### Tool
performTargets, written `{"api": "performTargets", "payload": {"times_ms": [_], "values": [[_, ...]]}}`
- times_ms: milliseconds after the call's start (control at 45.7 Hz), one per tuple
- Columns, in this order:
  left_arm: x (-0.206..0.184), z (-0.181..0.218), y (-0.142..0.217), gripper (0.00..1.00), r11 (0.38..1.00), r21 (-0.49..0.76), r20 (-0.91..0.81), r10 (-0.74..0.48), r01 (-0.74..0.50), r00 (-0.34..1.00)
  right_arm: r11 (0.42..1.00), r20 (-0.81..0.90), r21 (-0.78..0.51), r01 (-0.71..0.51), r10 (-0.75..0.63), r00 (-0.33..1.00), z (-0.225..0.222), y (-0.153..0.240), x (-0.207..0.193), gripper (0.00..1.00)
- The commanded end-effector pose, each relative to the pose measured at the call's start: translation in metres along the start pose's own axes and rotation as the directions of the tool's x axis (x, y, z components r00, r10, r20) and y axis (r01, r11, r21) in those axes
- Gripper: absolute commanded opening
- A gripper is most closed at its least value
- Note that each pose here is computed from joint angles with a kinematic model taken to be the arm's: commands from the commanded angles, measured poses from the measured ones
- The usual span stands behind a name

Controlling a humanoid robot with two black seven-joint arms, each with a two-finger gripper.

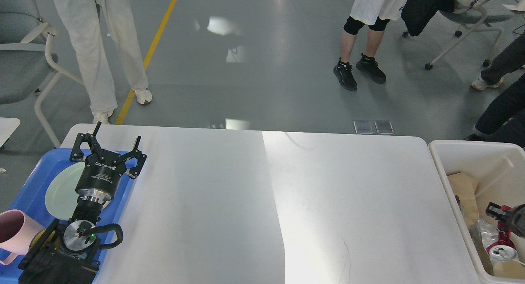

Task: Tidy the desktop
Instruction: 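Carry the red can into the white bin and release it, then raise the right gripper out of the bin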

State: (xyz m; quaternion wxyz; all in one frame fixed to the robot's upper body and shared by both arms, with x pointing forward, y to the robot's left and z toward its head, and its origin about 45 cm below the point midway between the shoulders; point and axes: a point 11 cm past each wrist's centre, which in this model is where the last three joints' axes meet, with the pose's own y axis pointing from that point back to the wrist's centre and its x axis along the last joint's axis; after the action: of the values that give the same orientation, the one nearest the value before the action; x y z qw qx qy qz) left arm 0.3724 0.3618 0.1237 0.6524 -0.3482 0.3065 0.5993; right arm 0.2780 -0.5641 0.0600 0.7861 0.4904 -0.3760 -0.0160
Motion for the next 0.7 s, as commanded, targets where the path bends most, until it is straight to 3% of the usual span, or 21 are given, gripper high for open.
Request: {"api": "performTargets", "payload": {"times_ms": [0,350,394,416,460,482,679], "values": [[0.0,0.0,0.0,0.97,1.0,0.0,-0.001,0.0,0.0,1.0,0.998,-0.034,0.001,-0.067,0.067,0.997,-0.01,-0.009,-0.03,0.0],[0.0,0.0,0.0,0.97,1.0,0.0,-0.001,0.0,0.0,1.0,0.992,-0.019,-0.011,-0.122,0.122,0.992,-0.001,-0.01,-0.029,0.01],[0.0,0.0,0.0,0.97,1.0,0.0,0.0,0.0,0.0,1.0,0.99,-0.015,-0.016,-0.141,0.141,0.99,0.001,-0.009,-0.025,0.31],[0.0,0.0,0.0,0.97,1.0,0.0,0.0,0.0,0.0,1.0,0.987,-0.014,-0.017,-0.159,0.159,0.987,0.003,-0.009,-0.022,0.54],[0.0,0.0,0.0,0.97,1.0,0.0,0.0,0.0,0.0,1.0,0.98,-0.016,-0.021,-0.198,0.198,0.98,0.006,-0.008,-0.018,0.89],[0.0,0.0,0.0,0.97,1.0,0.0,-0.001,0.0,0.0,1.0,0.975,-0.015,-0.019,-0.222,0.222,0.975,0.005,-0.007,-0.016,1.0],[0.0,0.0,0.0,0.97,1.0,0.0,-0.001,0.0,0.0,1.0,0.973,-0.009,-0.015,-0.231,0.23,0.973,0.004,-0.007,-0.017,1.0]]}}
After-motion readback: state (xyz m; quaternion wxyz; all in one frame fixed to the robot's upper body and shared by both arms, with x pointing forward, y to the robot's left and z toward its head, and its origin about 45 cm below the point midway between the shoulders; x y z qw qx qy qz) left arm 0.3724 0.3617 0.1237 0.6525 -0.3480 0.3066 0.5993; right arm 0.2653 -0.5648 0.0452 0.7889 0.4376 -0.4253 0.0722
